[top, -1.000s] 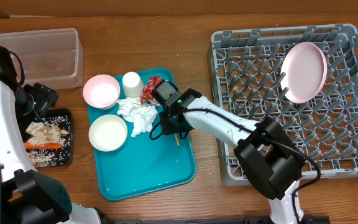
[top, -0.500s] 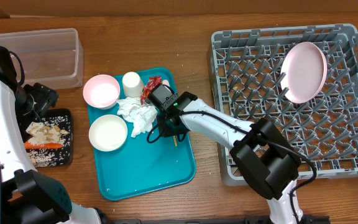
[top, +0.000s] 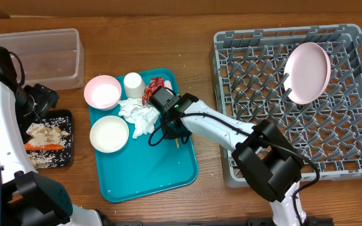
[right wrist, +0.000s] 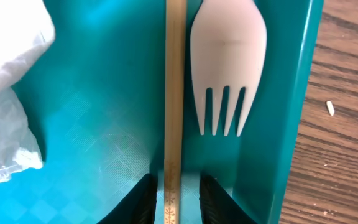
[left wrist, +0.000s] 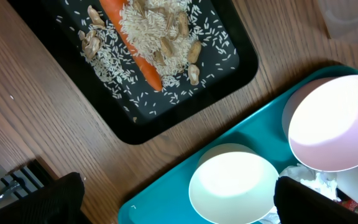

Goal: Sort waste into correct bins and load items into the dishwasher rack
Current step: 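Close the right gripper on the wooden chopstick and lift it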

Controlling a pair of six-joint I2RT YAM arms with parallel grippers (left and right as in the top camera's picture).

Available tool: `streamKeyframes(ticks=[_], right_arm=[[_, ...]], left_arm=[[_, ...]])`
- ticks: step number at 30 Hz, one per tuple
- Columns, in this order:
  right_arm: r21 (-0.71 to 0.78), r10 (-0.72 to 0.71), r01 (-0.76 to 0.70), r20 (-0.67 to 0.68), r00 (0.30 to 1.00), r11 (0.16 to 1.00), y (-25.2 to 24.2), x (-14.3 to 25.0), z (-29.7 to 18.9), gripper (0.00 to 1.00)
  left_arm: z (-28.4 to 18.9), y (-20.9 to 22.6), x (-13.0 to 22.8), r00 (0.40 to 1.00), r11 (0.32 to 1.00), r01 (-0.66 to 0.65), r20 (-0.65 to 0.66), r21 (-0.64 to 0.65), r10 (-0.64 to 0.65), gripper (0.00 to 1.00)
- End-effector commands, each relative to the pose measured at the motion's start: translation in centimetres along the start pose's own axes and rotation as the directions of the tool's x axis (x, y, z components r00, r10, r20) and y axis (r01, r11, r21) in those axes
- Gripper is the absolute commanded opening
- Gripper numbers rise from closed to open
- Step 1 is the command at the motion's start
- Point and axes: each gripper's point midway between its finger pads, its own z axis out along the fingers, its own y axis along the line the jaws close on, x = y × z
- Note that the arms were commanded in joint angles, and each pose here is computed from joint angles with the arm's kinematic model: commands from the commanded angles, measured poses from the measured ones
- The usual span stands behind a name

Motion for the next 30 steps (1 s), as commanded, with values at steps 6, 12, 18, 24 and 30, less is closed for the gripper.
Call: streamKeyframes(ticks=[6,12,18,24,30], right_arm=[[0.084,-0.074,0.071,0.034,0.997,0.994,1.2,1.0,1.9,0.27],[0.097,-0.076,0.07,0.053,0.996,0.993,1.1,0.7,1.9,0.26],[0.126,-0.077,0.071,0.049,0.996,0.99,0.5,0.8,1.8,0.09],[0.105,-0.076,0.075,0.012,0.997,0.992,0.8,1.5,1.6,0.04],[0.108,-0.069,0.07,-0.012,0.998,0.992,0.9,1.0,-1.2,0.04]], left_arm=[[-1.1,0.1,-0.3,0.999,1.0,-0.003,0.036,0.015,0.002,1.0],[-1.1,0.1,-0.3,0.999,1.0,-0.003,0.036,0.015,0.002,1.0],[-1.1,0.1,-0.3,0.999,1.0,-0.003,0.036,0.015,0.002,1.0],[-1.1,0.1,-0.3,0.999,1.0,-0.003,0.036,0.015,0.002,1.0],[-1.1,0.1,-0.3,0.999,1.0,-0.003,0.036,0.015,0.003,1.0]])
